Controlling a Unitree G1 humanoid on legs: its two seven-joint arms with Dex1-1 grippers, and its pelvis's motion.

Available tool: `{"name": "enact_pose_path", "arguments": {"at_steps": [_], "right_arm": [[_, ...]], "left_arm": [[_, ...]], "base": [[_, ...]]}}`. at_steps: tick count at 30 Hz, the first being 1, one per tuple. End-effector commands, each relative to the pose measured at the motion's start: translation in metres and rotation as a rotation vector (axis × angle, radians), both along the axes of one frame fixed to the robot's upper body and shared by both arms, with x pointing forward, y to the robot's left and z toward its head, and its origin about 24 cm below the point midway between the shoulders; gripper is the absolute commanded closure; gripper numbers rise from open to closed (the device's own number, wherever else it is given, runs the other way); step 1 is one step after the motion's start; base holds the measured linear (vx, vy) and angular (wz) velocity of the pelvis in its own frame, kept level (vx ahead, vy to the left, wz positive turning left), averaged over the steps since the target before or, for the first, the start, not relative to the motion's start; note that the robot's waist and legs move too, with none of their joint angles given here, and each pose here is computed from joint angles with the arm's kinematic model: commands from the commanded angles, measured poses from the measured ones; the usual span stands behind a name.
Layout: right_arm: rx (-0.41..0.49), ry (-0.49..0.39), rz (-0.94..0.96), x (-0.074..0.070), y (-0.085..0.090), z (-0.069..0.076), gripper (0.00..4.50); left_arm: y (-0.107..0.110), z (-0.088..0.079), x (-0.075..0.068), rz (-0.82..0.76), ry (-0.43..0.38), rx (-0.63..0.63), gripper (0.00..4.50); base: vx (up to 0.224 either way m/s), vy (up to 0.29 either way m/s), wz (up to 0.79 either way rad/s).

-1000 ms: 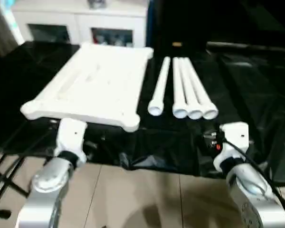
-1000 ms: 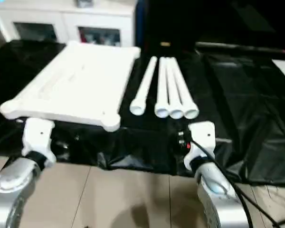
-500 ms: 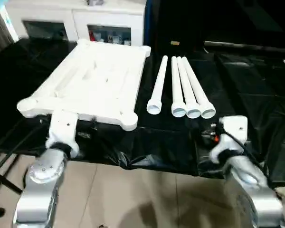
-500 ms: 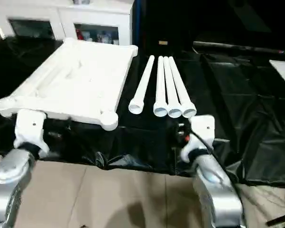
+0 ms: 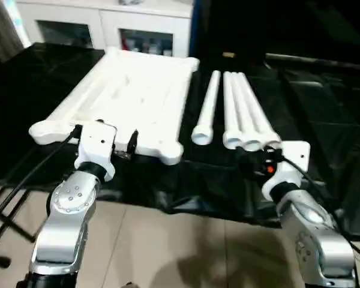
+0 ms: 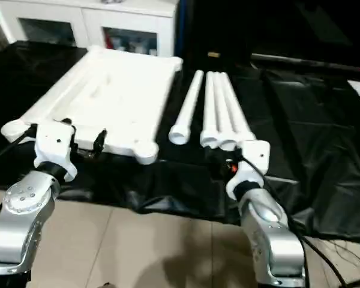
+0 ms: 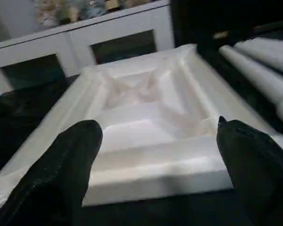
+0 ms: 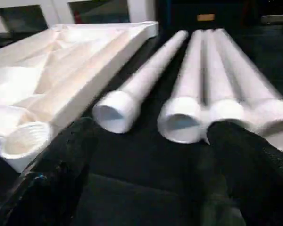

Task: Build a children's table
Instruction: Move to table

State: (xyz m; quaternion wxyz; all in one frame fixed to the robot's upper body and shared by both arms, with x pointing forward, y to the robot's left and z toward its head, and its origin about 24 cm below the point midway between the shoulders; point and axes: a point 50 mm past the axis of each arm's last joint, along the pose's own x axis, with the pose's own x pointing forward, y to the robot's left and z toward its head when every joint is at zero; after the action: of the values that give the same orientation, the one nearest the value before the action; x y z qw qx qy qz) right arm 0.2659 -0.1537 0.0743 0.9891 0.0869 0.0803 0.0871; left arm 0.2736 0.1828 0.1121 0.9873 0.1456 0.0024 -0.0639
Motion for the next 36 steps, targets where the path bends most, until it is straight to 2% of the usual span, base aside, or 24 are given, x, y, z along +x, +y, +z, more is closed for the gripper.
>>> {"name": "enact_pose_path", "arguments": {"at_steps": [1, 5, 7, 13, 15, 17, 24, 27, 32, 36], "right_arm": [[0.006, -0.012, 0.006, 0.003, 0.003, 0.003, 0.3], [0.019, -0.101, -0.009, 0.006, 0.004, 0.013, 0.3], [0.054, -0.048, 0.013, 0.006, 0.003, 0.011, 0.3], [-0.01, 0.0, 0.102, 0.002, 0.006, 0.005, 0.3], [0.004, -0.006, 0.11, 0.003, 0.009, 0.006, 0.3], [-0.021, -0.032, 0.092, 0.004, 0.009, 0.008, 0.3], [0.001, -0.029, 0.099, 0.005, 0.011, 0.007, 0.3], [-0.002, -0.041, 0.108, 0.005, 0.013, 0.008, 0.3], [-0.065, -0.065, 0.144, 0.006, 0.016, 0.009, 0.3], [-0.065, -0.061, 0.168, 0.006, 0.019, 0.009, 0.3]], "left_arm": [[0.001, 0.0, 0.0, 0.001, 0.002, -0.01, 0.12], [0.0, -0.003, 0.0, 0.015, 0.007, -0.018, 0.12], [-0.004, -0.003, -0.002, -0.011, 0.005, -0.008, 0.12], [-0.009, -0.002, -0.008, -0.057, 0.005, -0.014, 0.12], [-0.01, -0.002, -0.011, -0.074, 0.011, -0.024, 0.12], [-0.009, -0.002, -0.011, -0.069, 0.009, -0.017, 0.12], [-0.007, 0.002, -0.008, -0.067, 0.007, -0.036, 0.12], [-0.005, 0.004, -0.007, -0.067, 0.004, -0.039, 0.12], [-0.006, 0.006, -0.006, -0.065, 0.0, -0.043, 0.12], [-0.007, 0.006, -0.006, -0.067, 0.002, -0.05, 0.12]], "base": [[-0.022, 0.133, 0.04], [-0.031, 0.135, 0.09], [-0.041, 0.123, 0.03], [-0.063, 0.094, 0.02], [-0.074, 0.017, -0.01], [-0.071, -0.024, -0.04], [-0.068, -0.032, -0.06], [0.136, -0.177, 0.07], [0.102, -0.02, 0.28], [0.107, -0.035, 0.12]]}}
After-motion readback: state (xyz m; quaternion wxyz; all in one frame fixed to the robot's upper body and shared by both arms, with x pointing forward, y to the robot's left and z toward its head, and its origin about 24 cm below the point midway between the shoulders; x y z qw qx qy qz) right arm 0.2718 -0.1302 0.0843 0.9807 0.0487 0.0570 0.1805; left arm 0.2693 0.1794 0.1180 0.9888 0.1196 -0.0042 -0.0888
